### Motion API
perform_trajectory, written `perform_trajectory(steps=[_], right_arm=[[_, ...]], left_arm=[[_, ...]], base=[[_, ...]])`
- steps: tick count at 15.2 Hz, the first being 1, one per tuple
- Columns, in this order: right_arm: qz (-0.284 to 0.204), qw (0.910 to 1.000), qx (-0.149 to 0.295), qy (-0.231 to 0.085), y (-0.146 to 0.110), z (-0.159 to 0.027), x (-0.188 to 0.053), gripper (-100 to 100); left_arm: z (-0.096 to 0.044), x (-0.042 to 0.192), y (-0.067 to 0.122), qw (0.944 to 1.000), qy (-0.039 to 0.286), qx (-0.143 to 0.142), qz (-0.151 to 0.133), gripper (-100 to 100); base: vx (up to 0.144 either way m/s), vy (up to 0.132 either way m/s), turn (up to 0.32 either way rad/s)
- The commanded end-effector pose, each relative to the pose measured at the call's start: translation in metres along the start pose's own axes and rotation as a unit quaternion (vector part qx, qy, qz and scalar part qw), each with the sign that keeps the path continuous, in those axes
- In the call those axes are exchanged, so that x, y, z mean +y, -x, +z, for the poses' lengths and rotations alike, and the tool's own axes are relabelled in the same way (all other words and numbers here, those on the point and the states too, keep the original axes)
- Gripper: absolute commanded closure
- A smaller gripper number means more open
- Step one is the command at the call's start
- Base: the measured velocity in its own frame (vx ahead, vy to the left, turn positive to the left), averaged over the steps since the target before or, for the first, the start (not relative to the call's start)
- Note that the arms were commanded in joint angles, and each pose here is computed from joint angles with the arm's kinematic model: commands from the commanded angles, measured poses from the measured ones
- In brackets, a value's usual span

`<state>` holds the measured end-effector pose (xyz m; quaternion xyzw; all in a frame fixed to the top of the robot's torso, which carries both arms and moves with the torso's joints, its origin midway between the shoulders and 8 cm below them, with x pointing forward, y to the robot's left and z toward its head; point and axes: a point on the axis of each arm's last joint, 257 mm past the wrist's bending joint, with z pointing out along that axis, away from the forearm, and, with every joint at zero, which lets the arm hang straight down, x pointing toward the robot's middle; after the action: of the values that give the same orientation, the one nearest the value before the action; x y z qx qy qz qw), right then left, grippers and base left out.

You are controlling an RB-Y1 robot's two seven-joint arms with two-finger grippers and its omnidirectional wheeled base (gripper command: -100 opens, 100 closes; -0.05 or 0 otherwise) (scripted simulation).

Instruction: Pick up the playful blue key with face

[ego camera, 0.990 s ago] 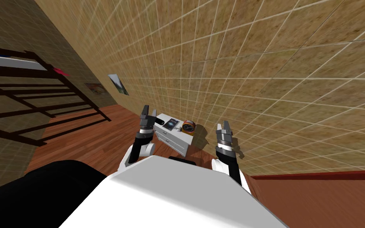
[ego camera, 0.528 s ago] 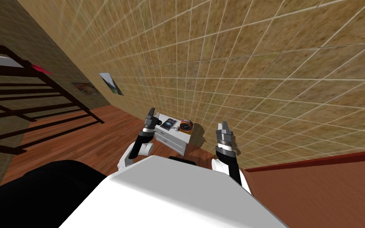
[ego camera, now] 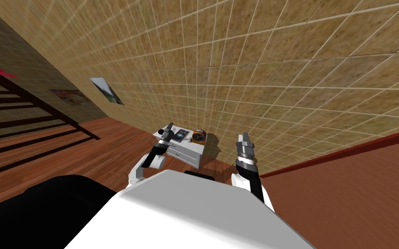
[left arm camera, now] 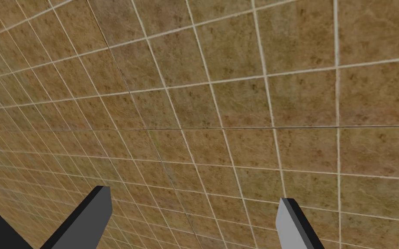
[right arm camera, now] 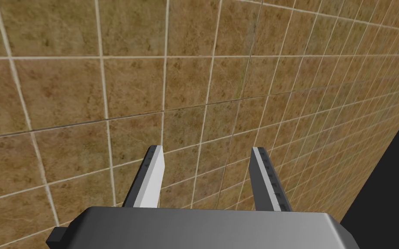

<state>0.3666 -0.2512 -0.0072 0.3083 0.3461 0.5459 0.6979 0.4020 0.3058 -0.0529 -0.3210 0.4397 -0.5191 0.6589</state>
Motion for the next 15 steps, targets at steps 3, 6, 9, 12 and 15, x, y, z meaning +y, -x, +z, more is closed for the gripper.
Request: perform_trajectory(steps=[3, 6, 9, 12, 15], right_arm=[[0.000, 1.0000, 0.000, 0.000, 0.000, 0.000, 0.000, 0], [0.000, 1.0000, 0.000, 0.000, 0.000, 0.000, 0.000, 0], [0.000, 1.0000, 0.000, 0.000, 0.000, 0.000, 0.000, 0], [0.000, 1.0000, 0.000, 0.000, 0.000, 0.000, 0.000, 0], [0.000, 1.0000, 0.000, 0.000, 0.000, 0.000, 0.000, 0]], left_arm=[[0.000, 0.047, 0.008, 0.9979, 0.064, 0.010, 0.002, -100], [-0.004, 0.076, 0.014, 0.9944, 0.104, 0.014, 0.003, -100], [-0.010, 0.107, 0.023, 0.9891, 0.146, 0.015, 0.005, -100], [-0.017, 0.136, 0.033, 0.9822, 0.187, 0.016, 0.006, -100], [-0.027, 0.174, 0.053, 0.9697, 0.244, 0.016, 0.007, -100]], base=[[-0.019, -0.037, -0.111], [-0.019, -0.046, -0.178], [-0.016, -0.043, -0.110], [-0.016, -0.050, -0.170], [-0.015, -0.048, -0.190]])
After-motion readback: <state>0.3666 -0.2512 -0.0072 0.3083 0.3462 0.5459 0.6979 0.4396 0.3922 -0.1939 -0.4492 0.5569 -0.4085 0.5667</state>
